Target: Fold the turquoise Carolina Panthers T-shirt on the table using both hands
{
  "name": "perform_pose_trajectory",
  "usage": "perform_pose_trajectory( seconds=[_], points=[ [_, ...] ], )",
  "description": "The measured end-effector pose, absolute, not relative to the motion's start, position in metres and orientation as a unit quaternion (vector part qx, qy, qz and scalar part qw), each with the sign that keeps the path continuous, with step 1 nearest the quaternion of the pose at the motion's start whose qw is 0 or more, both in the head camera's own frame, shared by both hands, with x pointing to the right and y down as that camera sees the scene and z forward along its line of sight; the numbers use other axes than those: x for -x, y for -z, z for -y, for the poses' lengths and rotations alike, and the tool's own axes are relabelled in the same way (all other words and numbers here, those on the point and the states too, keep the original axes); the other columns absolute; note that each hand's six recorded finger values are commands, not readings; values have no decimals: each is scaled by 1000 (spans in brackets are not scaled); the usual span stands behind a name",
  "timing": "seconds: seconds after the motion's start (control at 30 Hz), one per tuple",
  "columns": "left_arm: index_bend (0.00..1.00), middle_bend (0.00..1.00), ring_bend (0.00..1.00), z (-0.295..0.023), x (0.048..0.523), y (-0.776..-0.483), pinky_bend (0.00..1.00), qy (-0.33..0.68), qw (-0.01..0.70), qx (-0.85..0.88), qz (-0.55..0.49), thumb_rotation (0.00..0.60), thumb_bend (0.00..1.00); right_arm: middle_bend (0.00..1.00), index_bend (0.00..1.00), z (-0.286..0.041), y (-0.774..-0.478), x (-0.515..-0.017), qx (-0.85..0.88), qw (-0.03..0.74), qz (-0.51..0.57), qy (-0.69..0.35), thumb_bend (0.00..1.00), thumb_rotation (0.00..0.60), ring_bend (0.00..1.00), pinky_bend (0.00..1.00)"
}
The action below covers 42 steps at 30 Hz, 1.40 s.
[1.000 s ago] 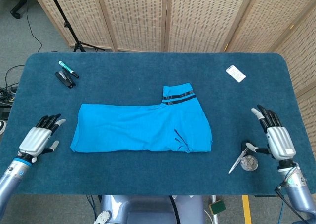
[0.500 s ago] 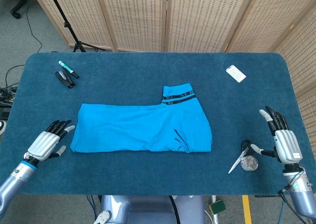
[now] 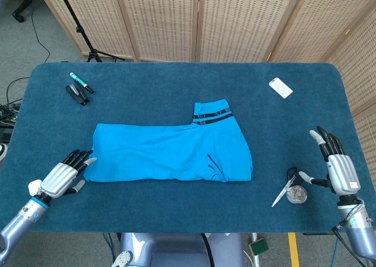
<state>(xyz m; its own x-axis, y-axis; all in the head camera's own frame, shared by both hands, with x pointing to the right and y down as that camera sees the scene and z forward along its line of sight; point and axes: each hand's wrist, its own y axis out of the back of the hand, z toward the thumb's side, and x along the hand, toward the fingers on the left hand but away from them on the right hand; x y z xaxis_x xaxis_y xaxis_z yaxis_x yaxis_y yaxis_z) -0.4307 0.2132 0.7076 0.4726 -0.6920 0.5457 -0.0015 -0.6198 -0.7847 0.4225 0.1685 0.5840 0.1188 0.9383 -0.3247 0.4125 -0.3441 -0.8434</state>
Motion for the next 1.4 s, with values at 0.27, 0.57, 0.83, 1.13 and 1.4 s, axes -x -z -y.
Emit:
perform_pose_trajectory(
  seconds=[0.27,0.57,0.83,1.13,1.4],
  points=[
    [38,0,0,-219,432,-712,0,462,379,772,-219,600,447,0,0,-168,-584,-422,688,292,493,-446,0,600,0,0],
    [66,0,0,-221,426,-720,0,460,386,769,-220,600,447,0,0,-167,-584,-423,692,283,495,-442,0,600,0,0],
    [132,0,0,-218,424,-727,0,463,382,767,-225,600,446,0,0,-167,-584,-424,693,281,496,-442,0,600,0,0],
    [259,0,0,-214,418,-729,0,459,380,768,-237,600,454,0,0,-167,-583,-423,693,282,495,-441,0,600,0,0],
    [392,0,0,-214,417,-729,0,455,378,769,-244,600,462,0,0,-167,-583,-423,694,282,495,-441,0,600,0,0]
  ],
)
